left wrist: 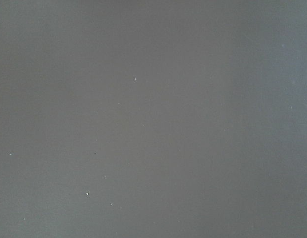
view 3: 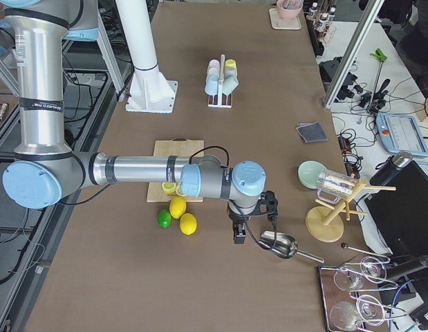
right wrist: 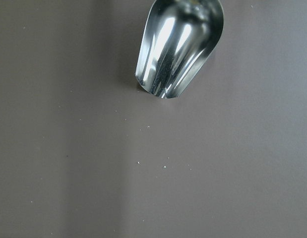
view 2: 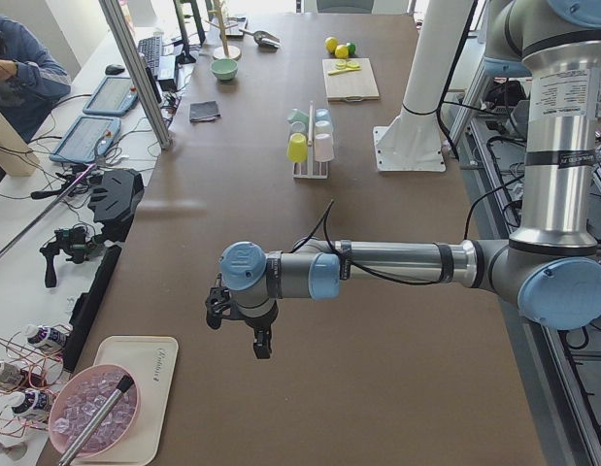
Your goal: Place cup on cup holder
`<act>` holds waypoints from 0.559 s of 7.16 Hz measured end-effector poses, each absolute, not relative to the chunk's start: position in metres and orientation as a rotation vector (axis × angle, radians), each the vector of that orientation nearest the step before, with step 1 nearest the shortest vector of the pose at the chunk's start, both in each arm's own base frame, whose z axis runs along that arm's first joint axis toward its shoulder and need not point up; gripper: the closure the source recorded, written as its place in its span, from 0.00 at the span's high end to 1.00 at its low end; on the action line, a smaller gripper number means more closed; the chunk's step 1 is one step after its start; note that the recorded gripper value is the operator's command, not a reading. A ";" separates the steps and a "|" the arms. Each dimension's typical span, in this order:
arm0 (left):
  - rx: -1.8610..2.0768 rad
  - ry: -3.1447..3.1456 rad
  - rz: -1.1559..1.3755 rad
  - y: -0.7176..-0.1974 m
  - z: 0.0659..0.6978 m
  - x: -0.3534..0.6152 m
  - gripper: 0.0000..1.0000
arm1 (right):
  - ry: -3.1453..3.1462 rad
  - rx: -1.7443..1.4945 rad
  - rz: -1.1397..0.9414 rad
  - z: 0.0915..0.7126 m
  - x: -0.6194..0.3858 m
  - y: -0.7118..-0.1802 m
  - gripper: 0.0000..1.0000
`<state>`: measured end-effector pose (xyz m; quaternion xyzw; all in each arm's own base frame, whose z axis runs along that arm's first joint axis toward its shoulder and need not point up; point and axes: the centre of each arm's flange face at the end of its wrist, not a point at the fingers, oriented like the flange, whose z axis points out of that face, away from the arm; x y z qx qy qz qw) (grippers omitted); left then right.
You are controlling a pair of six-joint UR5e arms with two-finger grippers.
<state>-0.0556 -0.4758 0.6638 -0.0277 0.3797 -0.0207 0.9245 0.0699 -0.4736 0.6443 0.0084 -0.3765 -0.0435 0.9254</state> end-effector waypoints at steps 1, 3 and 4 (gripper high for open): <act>-0.056 0.763 -0.051 -0.473 0.666 -0.060 0.98 | -0.768 0.018 -0.090 0.644 0.070 -0.474 1.00; -0.050 0.738 -0.084 -0.464 0.669 -0.077 0.98 | -0.765 0.018 -0.090 0.644 0.070 -0.474 1.00; -0.052 0.738 -0.114 -0.454 0.674 -0.088 0.98 | -0.764 0.016 -0.087 0.644 0.070 -0.474 1.00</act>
